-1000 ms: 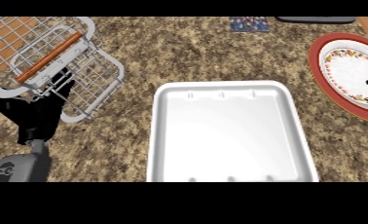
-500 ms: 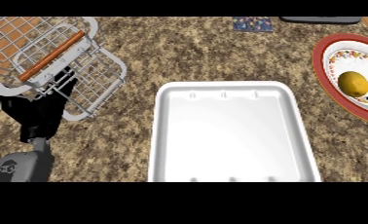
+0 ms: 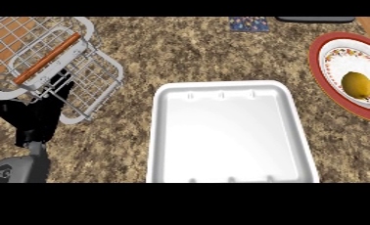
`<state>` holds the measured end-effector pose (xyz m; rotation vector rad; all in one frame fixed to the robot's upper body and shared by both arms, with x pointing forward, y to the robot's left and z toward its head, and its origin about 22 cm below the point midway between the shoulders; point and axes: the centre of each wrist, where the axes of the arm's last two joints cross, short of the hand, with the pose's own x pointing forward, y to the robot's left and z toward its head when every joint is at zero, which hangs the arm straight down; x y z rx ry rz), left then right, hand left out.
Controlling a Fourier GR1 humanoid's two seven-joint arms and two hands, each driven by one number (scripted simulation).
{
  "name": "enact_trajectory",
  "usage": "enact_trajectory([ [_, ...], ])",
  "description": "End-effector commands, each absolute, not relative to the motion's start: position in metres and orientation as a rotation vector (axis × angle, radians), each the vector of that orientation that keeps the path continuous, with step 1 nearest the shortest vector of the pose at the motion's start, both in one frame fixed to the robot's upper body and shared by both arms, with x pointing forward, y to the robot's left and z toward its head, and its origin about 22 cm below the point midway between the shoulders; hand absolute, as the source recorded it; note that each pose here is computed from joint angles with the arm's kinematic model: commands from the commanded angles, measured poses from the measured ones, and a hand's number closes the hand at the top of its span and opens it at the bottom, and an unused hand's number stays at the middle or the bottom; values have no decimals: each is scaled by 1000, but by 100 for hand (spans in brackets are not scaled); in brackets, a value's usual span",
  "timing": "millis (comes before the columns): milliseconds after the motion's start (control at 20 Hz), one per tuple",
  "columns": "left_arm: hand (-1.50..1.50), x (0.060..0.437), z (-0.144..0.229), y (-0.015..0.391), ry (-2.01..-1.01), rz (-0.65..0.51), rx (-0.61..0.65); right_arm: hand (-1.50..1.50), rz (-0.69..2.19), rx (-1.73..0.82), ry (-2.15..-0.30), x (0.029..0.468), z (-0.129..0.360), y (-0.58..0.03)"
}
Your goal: Pick the lemon from the tray and place it in the plate
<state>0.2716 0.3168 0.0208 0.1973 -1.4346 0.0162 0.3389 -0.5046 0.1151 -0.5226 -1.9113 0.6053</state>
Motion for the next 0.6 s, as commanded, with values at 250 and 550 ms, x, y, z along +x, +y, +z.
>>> enact_trajectory([
  [250, 0, 277, 21, 294, -1414, -79, 155, -150, 345, -105, -1836, 320, 129, -537],
  [550, 0, 283, 37, 293, -1419, -98, 164, -150, 326, -11, -1788, 310, 146, -551],
])
